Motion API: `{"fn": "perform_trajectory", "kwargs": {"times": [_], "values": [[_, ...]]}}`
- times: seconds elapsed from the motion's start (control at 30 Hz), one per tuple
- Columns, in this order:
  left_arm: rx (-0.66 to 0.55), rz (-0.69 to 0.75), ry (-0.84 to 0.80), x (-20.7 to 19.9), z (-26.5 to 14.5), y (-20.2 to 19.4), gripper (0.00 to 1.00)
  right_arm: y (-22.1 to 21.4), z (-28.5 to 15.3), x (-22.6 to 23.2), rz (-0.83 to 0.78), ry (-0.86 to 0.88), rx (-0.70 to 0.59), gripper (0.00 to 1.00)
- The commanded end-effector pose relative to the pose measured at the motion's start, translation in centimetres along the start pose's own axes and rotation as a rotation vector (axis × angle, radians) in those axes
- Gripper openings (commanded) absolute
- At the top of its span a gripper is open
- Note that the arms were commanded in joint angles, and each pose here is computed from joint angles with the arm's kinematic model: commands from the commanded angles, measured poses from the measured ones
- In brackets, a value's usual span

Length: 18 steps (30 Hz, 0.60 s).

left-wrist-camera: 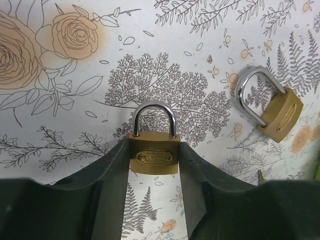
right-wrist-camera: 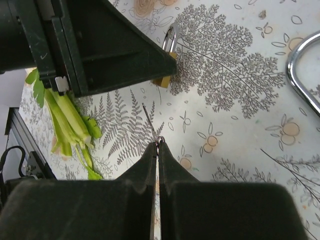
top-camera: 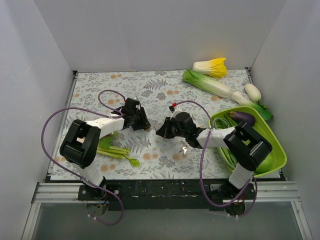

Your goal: Unlock with the key

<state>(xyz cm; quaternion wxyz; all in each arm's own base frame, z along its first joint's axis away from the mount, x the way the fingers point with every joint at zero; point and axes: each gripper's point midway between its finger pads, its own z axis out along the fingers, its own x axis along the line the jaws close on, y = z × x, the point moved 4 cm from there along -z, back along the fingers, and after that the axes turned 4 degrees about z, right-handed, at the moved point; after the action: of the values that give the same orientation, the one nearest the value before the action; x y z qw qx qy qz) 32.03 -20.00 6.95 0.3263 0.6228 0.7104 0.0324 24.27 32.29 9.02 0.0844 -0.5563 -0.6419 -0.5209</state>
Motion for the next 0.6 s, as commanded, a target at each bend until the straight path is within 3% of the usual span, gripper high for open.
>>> {"fn": "perform_trajectory", "kwargs": {"times": [0.0,0.3,0.57], "values": [[-0.1,-0.075,-0.07,-1.6,-1.7,1.9,0.0,1.4,1.7,2.1,0.016,0.055,-0.047,0.01],[-0.169,-0.143,-0.112,-1.6,-3.0,1.9,0.0,-0.9,2.9,1.3,0.057,0.026,0.018,0.01],[-0.143,-0.146,-0.123,-1.7,-2.6,1.5,0.0,-1.3,3.8,0.9,0.066,0.016,0.041,0.01]]}}
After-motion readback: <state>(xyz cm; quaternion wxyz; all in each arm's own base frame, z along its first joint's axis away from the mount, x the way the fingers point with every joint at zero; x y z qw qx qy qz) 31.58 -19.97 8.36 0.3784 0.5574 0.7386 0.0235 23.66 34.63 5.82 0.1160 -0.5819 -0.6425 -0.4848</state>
